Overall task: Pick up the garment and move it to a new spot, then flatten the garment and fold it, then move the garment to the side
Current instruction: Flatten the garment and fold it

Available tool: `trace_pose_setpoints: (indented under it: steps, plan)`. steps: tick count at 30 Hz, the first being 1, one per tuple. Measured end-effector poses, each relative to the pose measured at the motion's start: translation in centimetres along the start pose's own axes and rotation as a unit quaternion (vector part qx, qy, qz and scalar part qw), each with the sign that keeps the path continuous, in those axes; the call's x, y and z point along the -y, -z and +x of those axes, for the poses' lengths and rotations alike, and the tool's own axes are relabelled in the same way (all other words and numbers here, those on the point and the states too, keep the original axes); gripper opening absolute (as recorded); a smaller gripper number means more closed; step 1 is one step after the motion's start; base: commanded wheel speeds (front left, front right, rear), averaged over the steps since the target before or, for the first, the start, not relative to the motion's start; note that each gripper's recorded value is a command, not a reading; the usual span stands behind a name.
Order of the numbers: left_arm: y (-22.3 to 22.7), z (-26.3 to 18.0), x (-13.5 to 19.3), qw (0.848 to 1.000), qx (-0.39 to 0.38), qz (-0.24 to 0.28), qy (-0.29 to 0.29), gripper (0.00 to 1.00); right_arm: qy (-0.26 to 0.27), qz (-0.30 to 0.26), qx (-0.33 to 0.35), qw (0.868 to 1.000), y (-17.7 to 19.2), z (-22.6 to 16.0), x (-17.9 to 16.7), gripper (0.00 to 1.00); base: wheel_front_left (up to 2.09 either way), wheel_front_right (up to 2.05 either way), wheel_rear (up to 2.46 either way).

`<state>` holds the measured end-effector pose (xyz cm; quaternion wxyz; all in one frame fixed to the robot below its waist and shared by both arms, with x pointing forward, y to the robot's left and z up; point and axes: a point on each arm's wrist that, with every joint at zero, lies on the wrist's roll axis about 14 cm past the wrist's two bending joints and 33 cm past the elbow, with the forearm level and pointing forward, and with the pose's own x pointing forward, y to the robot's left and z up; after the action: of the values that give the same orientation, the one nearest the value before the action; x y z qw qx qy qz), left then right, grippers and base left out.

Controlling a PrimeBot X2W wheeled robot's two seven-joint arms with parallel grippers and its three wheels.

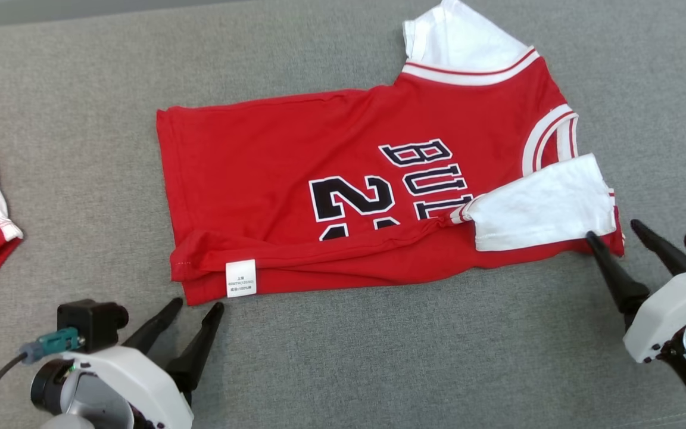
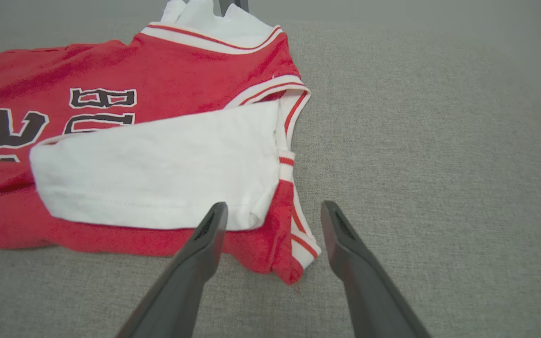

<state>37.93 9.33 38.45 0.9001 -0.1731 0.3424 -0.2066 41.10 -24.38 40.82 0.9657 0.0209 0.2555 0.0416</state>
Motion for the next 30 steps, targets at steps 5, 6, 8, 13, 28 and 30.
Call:
trace_pose_setpoints:
  steps: [5,6,8,13,28,30]
  plan:
    - [-0.2,1.4,-0.3,1.000,-0.004,-0.003,0.003,1.00,-0.002,0.005,-0.035,0.999,1.9,0.7,-0.5,1.00,0.00,0.00,0.00]
    - [-0.2,1.6,-0.4,1.000,-0.005,-0.003,0.003,1.00,-0.002,0.007,-0.037,0.999,2.1,0.9,-0.6,1.00,0.00,0.00,0.00]
    - [-0.2,1.9,-0.4,1.000,-0.008,-0.004,0.006,1.00,-0.001,0.008,-0.041,0.999,2.5,1.0,-0.6,1.00,0.00,0.00,0.00]
    - [0.0,2.3,-0.6,1.000,-0.012,-0.004,0.007,1.00,0.008,0.009,-0.047,0.999,2.9,1.0,0.0,1.00,0.00,0.00,0.00]
    - [0.2,3.6,-0.3,1.000,-0.019,-0.011,0.021,0.46,0.000,0.005,-0.096,0.995,4.3,2.4,-0.5,1.00,0.00,0.00,0.00]
    - [0.2,3.7,-0.4,1.000,-0.020,-0.008,0.023,0.00,-0.012,0.011,-0.103,0.995,4.5,2.7,-1.2,0.42,0.00,0.00,0.00]
